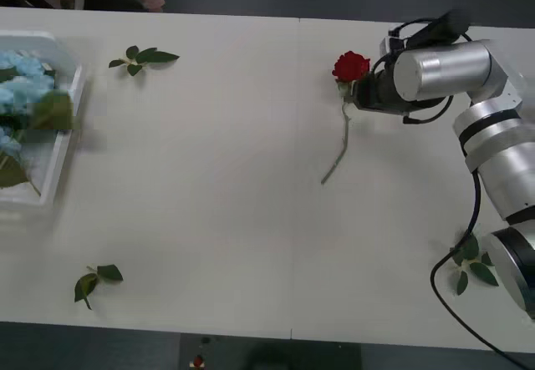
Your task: Put the red flowers into the right box and the blue flowers into the left box
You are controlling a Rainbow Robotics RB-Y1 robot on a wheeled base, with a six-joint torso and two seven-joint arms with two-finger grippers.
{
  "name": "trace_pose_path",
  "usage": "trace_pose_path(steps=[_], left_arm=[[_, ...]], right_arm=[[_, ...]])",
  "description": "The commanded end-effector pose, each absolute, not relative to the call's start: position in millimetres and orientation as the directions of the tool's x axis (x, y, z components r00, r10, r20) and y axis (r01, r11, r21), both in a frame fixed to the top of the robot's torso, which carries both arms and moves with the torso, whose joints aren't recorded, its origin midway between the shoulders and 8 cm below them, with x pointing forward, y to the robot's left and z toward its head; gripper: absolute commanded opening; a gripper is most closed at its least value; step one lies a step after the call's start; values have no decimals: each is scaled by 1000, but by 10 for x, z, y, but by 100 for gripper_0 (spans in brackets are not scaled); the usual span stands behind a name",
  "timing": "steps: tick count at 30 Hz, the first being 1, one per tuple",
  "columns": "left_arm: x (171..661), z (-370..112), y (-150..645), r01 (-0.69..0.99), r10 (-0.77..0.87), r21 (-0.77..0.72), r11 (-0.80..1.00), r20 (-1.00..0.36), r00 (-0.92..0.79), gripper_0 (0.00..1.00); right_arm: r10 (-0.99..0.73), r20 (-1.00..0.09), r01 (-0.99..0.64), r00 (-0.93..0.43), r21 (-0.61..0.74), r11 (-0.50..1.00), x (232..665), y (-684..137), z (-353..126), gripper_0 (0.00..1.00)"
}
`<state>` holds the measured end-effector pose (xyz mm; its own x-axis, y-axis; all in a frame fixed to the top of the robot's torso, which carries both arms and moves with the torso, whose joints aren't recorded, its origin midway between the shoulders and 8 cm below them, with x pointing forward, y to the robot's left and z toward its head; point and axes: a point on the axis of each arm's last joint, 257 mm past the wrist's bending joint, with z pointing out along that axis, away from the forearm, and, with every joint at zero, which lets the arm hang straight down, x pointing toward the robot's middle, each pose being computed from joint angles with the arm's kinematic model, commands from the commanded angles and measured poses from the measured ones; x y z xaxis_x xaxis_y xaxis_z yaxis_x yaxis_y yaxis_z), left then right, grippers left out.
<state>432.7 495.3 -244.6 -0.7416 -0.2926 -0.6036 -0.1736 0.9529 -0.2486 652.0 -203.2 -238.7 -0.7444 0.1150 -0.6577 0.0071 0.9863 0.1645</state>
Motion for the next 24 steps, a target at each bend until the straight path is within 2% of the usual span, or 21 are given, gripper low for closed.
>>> trace_pose_path(steps=[1, 6, 10, 14, 15, 20, 24], left_arm=[[4326, -2224, 5204, -141, -207, -152, 978, -658, -724, 28], [4328, -2155, 5239, -142, -216, -164, 976, -672, -708, 35], [4340, -2062, 5223, -128, -229, -196, 972, -689, -688, 46], [4372, -1768, 5066, -58, -231, -258, 964, -715, -660, 67], [4363, -1592, 5039, -30, -212, -254, 967, -728, -651, 76], [4332, -1111, 4900, 57, -92, -167, 984, -758, -645, 100], [4505, -818, 4553, 129, -26, -135, 982, -782, -623, 100]], right_arm=[[134, -688, 8, -713, 183, 983, 6656, -1812, -2222, 100], [110, -692, 3, -713, 155, 988, 6650, -1734, -2302, 100], [91, -699, 4, -710, 125, 992, 6657, -1736, -2368, 100], [75, -699, 10, -711, 97, 995, 6652, -1759, -2452, 100], [71, -696, 12, -715, 90, 996, 6644, -1772, -2483, 100], [70, -690, 13, -720, 88, 996, 6628, -1760, -2547, 100], [65, -690, 14, -721, 79, 997, 6625, -1765, -2573, 100]])
